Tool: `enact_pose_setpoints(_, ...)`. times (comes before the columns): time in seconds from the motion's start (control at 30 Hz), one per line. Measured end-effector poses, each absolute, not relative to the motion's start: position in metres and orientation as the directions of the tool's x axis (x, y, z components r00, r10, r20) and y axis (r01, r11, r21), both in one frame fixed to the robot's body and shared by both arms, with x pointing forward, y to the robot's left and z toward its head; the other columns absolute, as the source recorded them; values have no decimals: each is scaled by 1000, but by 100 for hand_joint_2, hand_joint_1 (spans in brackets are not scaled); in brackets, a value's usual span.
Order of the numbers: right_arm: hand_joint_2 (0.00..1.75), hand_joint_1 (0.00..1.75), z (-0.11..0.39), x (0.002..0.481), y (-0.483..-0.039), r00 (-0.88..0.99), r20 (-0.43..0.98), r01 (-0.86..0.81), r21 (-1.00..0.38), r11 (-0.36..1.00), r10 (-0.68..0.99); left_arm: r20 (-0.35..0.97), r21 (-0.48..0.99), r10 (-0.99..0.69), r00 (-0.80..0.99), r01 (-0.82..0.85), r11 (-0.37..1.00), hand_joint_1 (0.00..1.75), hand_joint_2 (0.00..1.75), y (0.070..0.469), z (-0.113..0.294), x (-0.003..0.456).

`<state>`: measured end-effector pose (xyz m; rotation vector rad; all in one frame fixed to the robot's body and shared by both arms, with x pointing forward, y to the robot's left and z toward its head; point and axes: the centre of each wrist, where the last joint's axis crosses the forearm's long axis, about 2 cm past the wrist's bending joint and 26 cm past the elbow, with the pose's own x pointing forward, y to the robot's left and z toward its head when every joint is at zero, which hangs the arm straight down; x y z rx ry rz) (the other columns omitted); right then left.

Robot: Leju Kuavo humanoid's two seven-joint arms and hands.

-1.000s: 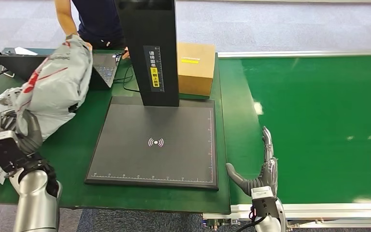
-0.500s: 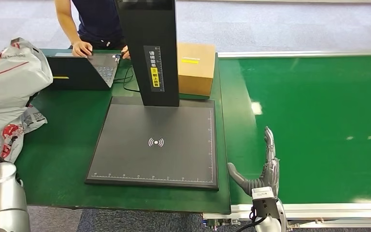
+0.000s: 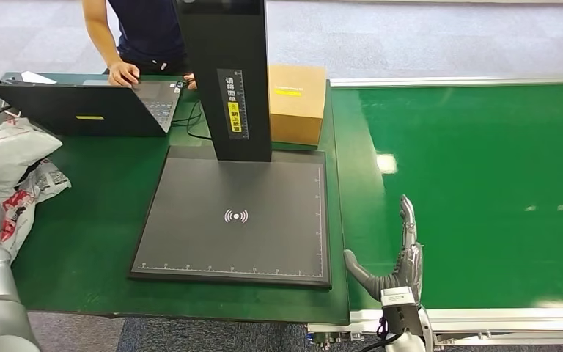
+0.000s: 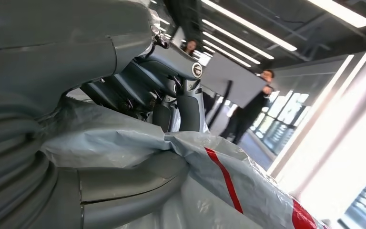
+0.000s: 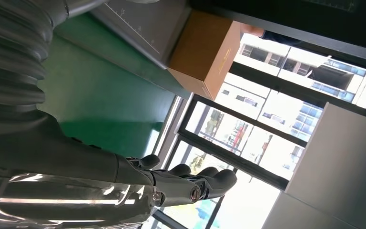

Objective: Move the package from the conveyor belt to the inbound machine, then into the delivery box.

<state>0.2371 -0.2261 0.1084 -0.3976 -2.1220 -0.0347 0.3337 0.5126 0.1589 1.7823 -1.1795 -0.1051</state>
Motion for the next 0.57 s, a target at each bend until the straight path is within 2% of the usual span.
enact_pose_setpoints(0.17,175,0,109,237,-225,-500,824,290,-129,948,265,396,769,-689,607,-629,-112,175,175,529,157,324)
enact_pose_setpoints(0.2,175,0,109,237,-225,-500,825,289,-129,949,264,397,773,-678,619,-624,-117,156,175,532,156,323)
enact_pose_setpoints(0.3,175,0,109,237,-225,-499,826,286,-129,949,263,405,776,-659,634,-620,-119,25,175,538,154,318)
enact_pose_setpoints(0.33,175,0,109,236,-225,-498,826,286,-129,949,263,408,775,-659,632,-621,-116,0,175,539,153,317)
enact_pose_setpoints(0.57,175,0,111,235,-224,-498,826,289,-128,949,263,517,733,-660,546,-680,11,0,175,533,136,320)
